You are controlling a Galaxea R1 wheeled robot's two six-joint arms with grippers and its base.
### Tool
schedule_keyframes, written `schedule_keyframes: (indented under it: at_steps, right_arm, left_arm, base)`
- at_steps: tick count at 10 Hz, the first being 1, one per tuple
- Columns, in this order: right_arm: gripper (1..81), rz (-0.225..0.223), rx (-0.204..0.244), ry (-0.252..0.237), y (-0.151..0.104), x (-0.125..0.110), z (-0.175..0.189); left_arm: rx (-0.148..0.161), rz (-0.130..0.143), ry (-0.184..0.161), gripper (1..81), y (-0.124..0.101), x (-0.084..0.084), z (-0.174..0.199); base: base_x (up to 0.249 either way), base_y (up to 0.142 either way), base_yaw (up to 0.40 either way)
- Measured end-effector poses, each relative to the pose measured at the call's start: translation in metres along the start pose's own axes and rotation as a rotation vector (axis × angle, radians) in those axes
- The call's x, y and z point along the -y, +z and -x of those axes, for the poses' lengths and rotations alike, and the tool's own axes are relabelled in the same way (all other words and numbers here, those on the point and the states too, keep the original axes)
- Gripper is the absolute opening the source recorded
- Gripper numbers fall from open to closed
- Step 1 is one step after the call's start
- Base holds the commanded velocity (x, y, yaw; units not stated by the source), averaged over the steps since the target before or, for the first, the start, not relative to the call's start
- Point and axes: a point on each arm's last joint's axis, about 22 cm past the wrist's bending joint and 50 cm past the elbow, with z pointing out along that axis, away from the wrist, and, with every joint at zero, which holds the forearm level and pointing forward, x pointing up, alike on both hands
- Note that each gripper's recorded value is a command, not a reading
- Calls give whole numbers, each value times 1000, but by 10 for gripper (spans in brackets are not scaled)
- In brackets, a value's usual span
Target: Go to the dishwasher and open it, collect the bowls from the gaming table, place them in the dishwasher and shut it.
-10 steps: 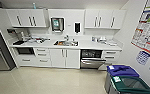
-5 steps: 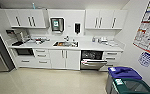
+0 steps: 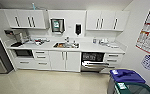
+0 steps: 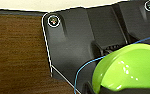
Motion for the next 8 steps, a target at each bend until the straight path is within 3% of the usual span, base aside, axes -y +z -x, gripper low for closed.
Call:
schedule_keyframes:
  at_steps: [3,4,7,8]
  right_arm:
    - [10,2,10,2,0,-1,6]
    - [10,15,-9,-2,-4,-9,-7]
    - [10,-3,1,-2,1,2,0]
    - [10,3,-1,-2,-1,-2,-1]
  left_arm:
    - [5,1,-1,10,1,-2,4]
    - [-11,26,2,10,3,-16,-7]
    - [4,-5,-1,10,-1,3,1]
    - [5,-5,-1,10,0,2,2]
  base:
    - [146,0,0]
    - [146,0,0]
    - [146,0,0]
    - [146,0,0]
